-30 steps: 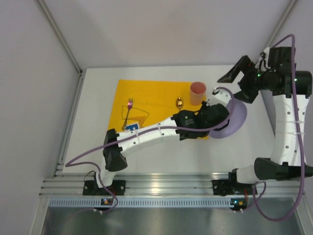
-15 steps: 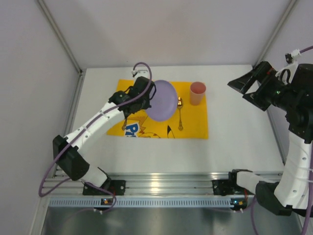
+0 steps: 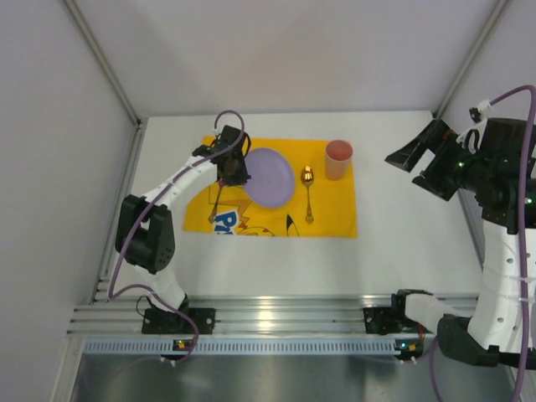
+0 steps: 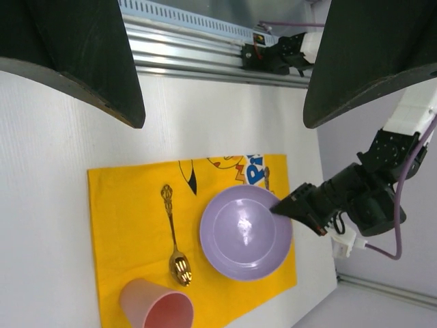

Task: Set the dinner table for one person

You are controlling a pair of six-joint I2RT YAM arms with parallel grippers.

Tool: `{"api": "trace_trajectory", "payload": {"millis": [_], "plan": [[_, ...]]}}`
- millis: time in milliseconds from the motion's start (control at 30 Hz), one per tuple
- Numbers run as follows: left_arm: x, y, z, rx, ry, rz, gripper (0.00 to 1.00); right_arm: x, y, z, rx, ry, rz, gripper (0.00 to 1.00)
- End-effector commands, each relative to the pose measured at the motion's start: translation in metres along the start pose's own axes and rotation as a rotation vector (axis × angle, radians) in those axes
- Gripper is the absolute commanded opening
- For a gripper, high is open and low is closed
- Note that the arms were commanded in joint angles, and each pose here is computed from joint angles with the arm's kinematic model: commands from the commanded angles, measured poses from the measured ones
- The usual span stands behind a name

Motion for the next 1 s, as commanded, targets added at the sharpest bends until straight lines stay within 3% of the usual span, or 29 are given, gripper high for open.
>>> {"api": "trace_trajectory", "payload": {"millis": [0,367,400,467,500,600,633,767,967], "plan": [[-0.013,-0.014,0.002,0.097,-0.023,-0.073,0.00,0.003,-0.008,-0.003,0.030,-0.024,-0.020,1.00],[0.031,0.018,0.026,0.010,0.119,-0.053,0.03,0.009,-0.017,0.006,0.059,-0.002,-0.018,1.00],[0.033,0.021,0.027,0.002,0.119,-0.057,0.17,0.010,-0.018,0.007,0.060,0.002,-0.015,1.00],[0.036,0.025,0.026,0.000,0.115,-0.058,0.34,0.010,-0.019,0.008,0.059,-0.001,-0.017,1.00],[0.036,0.025,0.025,0.001,0.112,-0.057,0.49,0.010,-0.019,0.008,0.057,0.000,-0.018,1.00],[0.029,0.026,0.018,-0.015,0.083,-0.050,0.68,0.013,-0.020,0.009,0.058,0.004,-0.022,1.00],[0.025,0.026,0.015,-0.019,0.071,-0.048,0.81,0.013,-0.021,0.009,0.060,0.005,-0.022,1.00],[-0.005,0.011,-0.013,0.007,-0.007,-0.043,0.86,0.012,-0.020,0.005,0.054,-0.014,-0.054,1.00],[-0.046,-0.005,-0.079,0.106,-0.163,-0.022,0.88,-0.004,0.002,-0.020,-0.031,-0.144,-0.166,1.00]]}}
Point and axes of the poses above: each gripper's point midway between its finger pads, its own z axis out along the fingers, its own y axis along the line the jaws close on, x = y × z, the point moved 5 cm from there along -z, back along the fingers, and after that the axes turned 8 degrees about -z, right-handed, at the moved point
